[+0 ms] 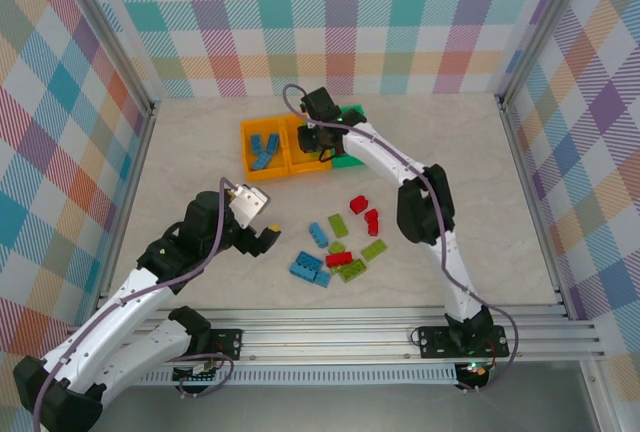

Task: Sort the legos into containers by color

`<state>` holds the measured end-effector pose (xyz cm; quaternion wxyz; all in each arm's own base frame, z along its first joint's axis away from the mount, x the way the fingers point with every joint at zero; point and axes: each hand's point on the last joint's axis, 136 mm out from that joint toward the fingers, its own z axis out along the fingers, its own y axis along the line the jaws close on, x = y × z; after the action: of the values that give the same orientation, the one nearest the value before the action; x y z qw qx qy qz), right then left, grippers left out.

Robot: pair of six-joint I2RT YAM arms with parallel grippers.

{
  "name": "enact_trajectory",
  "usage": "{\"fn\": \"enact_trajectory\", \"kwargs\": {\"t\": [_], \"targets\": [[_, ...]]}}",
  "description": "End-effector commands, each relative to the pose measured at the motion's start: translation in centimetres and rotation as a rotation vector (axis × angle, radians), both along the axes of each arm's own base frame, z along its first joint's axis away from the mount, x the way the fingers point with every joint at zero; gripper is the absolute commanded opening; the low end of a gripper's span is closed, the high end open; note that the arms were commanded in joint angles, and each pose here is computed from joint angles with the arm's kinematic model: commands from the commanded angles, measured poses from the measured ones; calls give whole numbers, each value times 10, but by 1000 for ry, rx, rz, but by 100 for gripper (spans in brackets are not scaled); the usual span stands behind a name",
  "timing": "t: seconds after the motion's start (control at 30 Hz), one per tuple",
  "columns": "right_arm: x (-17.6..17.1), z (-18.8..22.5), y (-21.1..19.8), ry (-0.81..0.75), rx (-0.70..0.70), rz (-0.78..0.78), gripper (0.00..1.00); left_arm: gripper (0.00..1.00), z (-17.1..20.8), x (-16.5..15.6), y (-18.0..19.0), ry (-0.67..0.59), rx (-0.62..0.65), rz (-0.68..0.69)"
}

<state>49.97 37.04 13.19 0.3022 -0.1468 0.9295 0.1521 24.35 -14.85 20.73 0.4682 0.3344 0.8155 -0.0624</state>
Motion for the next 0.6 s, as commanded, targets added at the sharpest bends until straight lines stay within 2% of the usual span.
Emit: {"fn": "enact_trajectory", "kwargs": {"t": [0.0,0.07,0.33,0.57], "targets": [[-2,-3,-3,41,-54,18,33,100,-1,2,2,-5,-1,18],[-3,-2,-3,51,-63,25,38,100,-2,2,3,-5,3,20],[-22,22,-19,49,-108,61,37,100,-4,2,1,6,6,8],[-90,53,-76,-1,-145,85,42,100,-7,1,-6,33,-3,-18]]}}
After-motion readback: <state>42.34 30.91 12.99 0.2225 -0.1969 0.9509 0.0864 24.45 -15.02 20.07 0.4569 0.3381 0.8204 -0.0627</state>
